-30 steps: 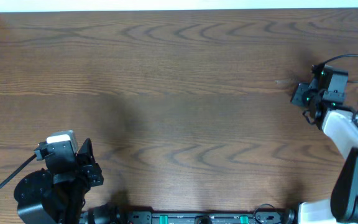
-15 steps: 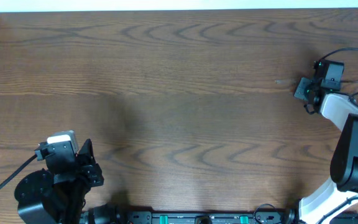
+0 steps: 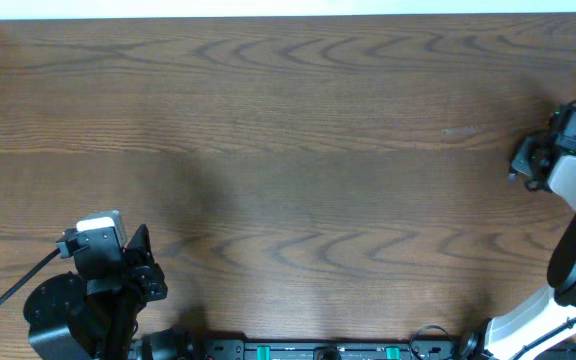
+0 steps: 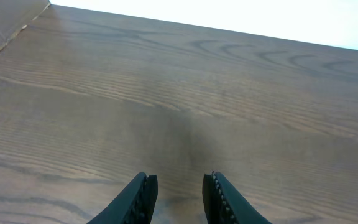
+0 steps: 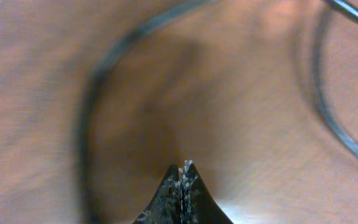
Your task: Untangle cables
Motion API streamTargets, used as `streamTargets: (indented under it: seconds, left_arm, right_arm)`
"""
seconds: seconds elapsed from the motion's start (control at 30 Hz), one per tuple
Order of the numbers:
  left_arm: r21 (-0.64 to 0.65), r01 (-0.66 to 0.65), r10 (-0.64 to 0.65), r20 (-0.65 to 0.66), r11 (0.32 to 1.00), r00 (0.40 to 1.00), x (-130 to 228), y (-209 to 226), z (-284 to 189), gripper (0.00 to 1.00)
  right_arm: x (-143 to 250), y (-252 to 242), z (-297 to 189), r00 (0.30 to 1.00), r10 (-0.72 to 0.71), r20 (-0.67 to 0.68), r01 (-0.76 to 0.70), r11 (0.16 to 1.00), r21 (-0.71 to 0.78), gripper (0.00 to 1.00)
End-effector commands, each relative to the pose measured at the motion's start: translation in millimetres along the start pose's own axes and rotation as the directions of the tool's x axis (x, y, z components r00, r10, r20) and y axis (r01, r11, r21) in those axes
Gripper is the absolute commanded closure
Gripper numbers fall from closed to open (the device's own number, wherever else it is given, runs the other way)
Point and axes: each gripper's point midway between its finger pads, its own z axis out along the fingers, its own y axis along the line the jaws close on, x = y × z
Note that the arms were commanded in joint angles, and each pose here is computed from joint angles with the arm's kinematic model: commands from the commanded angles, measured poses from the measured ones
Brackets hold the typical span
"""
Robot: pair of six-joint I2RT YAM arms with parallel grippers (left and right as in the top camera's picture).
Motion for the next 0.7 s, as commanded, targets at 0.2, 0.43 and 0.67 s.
streamTargets:
  seconds: [0.2,0.43,0.67]
  left_arm:
    - [-0.011,-0.015,0.015,0.0,1.0,1.0,0.7,2.0,0.0,0.7]
    - [-0.01,-0.015,0.015,0.0,1.0,1.0,0.7,1.9,0.0,0.7]
    - [-0.01,-0.014,0.014,0.0,1.0,1.0,0.8,1.9,0.0,0.7]
  right_arm:
    - [-7.2,-1.1,3.3,0.999,0.054,-0.006,-0.054,0.989,-0.137,0.99]
    - [-43.3,29.8,-10.2,0.992,0.108,0.062,-0.088,0.961,-0.264,0.99]
    - [-67.7,64.8,-24.1,0.99,0.061,0.127,-0.019,0.952,-0.306,0.99]
